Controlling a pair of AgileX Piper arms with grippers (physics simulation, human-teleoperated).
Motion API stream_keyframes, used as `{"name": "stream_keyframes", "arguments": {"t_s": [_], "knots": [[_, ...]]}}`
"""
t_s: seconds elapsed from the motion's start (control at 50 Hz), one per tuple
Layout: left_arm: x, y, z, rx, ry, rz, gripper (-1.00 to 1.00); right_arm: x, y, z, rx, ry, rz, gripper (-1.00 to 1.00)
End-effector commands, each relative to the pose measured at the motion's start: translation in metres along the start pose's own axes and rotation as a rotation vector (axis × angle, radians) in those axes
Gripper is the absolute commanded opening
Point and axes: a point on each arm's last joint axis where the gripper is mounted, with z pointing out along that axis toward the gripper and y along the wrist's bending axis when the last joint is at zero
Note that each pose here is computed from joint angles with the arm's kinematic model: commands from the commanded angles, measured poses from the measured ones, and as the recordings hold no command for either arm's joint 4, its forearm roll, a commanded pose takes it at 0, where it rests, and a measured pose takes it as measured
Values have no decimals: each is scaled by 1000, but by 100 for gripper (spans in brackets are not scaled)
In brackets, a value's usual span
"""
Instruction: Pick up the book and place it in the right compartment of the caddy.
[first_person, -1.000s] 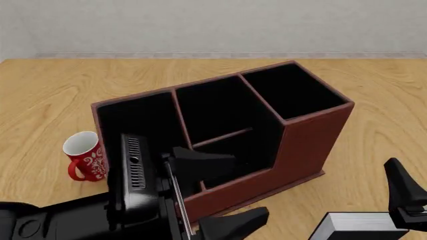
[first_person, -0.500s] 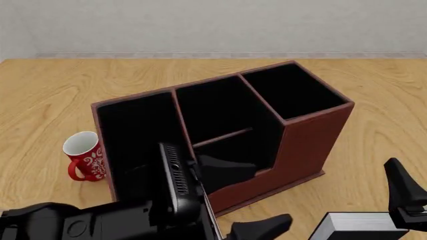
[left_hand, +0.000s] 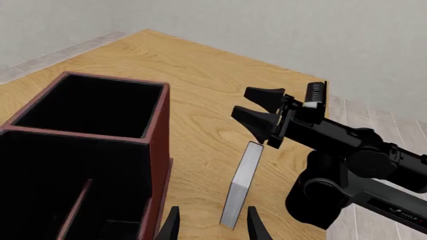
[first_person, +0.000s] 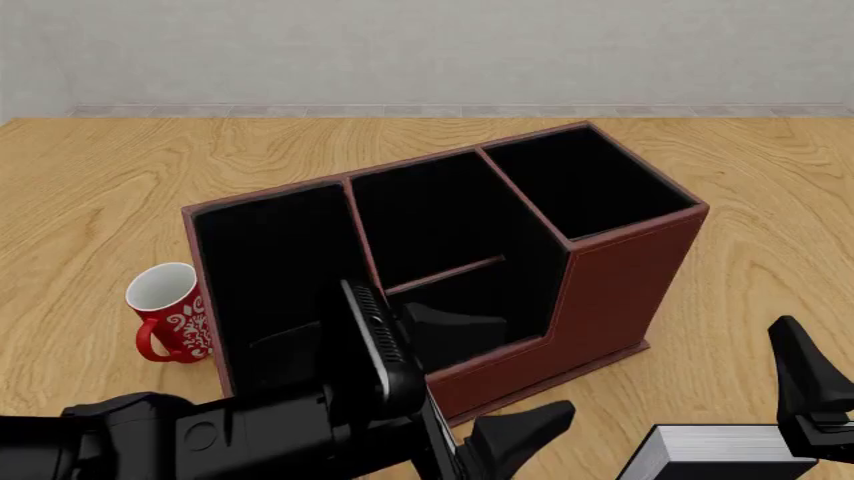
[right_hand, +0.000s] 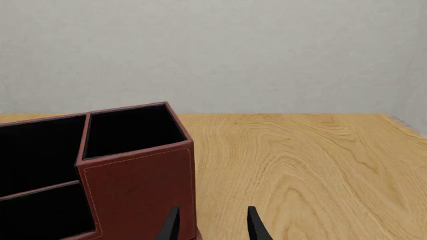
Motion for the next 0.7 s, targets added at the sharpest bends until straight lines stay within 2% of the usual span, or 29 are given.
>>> {"name": "stream_keyframes", "arguments": {"t_s": [0.02,0.4,0.7], "knots": [[-3,2,-6,-8,-13,1,100,0,0,0,0,0,0,100],[10,-13,28,42,46,-23,100,0,0,0,0,0,0,100],[10,-20,49,57,72,-15,100,0,0,0,0,1,0,100]]}}
